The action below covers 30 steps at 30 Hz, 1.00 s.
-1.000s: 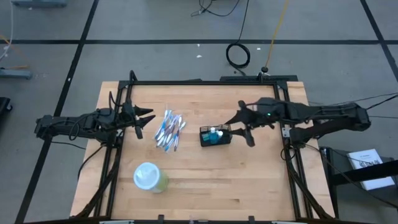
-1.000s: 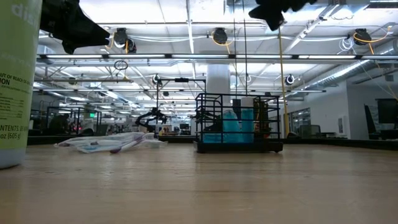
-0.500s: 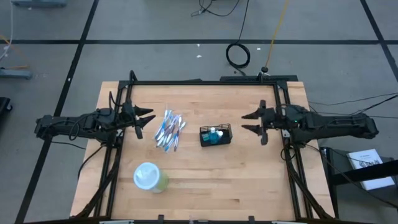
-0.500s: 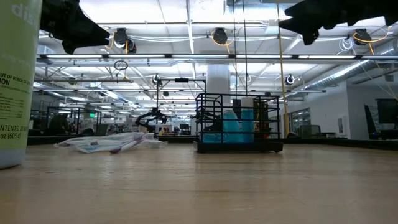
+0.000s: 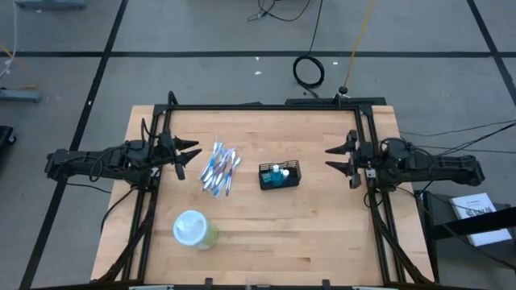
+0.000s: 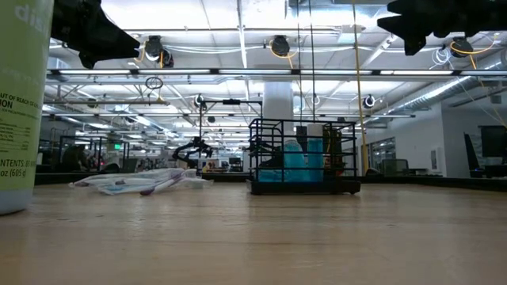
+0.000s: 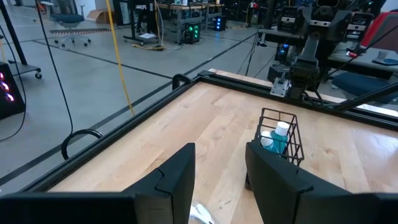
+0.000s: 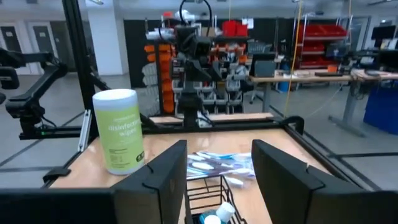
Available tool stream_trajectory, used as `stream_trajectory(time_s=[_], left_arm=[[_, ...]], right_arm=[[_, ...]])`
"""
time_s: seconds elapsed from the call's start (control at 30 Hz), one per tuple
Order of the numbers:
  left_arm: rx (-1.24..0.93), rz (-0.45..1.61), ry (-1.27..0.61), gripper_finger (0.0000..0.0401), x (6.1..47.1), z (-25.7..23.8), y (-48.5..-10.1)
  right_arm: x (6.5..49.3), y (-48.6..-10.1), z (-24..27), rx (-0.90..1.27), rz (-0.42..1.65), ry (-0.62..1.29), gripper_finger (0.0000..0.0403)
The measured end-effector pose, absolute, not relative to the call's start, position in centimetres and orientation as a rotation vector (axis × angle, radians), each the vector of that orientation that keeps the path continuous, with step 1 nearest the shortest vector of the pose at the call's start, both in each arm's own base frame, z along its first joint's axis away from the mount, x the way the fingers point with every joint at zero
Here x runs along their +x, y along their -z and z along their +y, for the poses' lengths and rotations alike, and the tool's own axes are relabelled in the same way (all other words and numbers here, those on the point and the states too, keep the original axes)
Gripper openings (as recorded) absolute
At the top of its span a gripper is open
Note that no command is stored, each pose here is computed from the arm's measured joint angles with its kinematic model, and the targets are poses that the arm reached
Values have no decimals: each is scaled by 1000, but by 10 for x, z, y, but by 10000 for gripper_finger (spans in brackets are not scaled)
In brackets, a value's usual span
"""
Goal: Pick & Place toothbrushing station
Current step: Put the blue toothbrush into the black mesh organizer
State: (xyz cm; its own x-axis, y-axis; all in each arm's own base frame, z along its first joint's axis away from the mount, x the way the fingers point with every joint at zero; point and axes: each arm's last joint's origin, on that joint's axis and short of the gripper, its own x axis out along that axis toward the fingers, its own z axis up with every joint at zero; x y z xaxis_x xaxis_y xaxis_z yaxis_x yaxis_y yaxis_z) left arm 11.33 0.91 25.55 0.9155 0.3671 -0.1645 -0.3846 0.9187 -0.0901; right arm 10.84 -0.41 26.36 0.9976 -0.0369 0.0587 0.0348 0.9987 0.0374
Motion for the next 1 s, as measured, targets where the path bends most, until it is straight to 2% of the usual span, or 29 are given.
stream_trajectory(time_s=[0.47,0.87,1.0], left_arm=[[-122,146,-388,150,113,9,-255],[-121,146,-388,150,113,9,-256],[-121,146,-388,150,113,9,-256]], right_arm=[[84,-250,-5,11,-154,89,171],[71,-236,-4,-29,-54,93,171],[71,-235,-6,-44,-41,152,171]])
